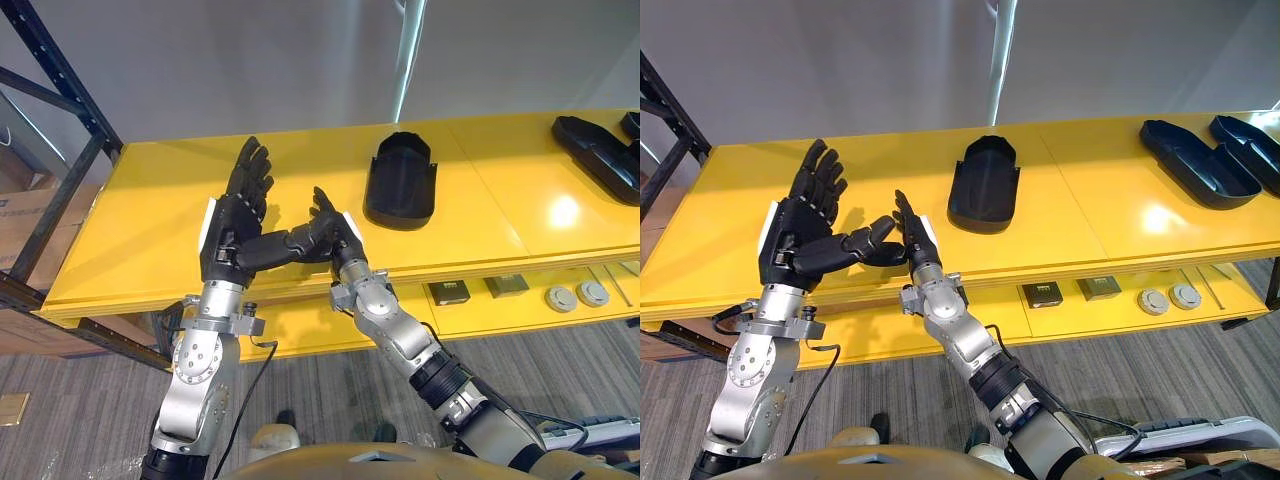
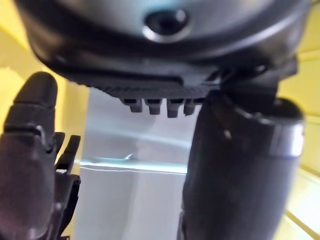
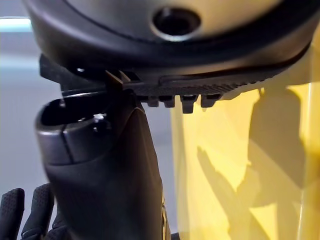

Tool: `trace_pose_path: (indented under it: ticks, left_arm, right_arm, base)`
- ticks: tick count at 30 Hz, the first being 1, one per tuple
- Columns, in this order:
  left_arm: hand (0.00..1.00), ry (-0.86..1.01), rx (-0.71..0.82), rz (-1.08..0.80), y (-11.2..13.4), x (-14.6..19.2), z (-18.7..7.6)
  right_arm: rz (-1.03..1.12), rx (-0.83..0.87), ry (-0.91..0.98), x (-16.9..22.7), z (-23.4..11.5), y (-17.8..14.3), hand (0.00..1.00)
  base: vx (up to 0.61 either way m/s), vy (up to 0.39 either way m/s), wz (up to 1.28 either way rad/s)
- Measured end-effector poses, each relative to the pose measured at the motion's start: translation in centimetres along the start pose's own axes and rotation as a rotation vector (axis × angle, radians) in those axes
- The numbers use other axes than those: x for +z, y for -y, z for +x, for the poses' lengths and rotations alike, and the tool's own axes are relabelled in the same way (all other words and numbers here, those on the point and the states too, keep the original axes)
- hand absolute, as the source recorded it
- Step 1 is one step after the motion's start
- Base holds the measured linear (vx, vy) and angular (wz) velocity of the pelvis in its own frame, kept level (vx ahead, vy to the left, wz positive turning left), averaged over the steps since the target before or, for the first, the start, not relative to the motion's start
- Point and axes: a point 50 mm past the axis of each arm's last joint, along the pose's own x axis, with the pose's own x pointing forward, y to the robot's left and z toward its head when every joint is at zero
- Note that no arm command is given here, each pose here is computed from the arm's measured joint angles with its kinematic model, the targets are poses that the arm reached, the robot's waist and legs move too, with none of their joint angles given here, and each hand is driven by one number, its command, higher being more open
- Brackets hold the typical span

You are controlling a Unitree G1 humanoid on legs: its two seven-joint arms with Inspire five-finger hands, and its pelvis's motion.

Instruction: Walk over and take three plastic housings, then place them on the shelf

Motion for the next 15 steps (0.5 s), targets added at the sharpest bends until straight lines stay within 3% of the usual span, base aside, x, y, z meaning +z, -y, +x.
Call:
trace_pose_path:
  ticks: [15]
  left_arm:
    - [1.00,-0.093,-0.160,-0.090,2.3,-2.2,-0.5]
  right_arm:
    - [0.013,-0.205,0.013,-0.3,0.6,1.9,1.00]
  base:
    - [0.00,-0.003,-0.01]
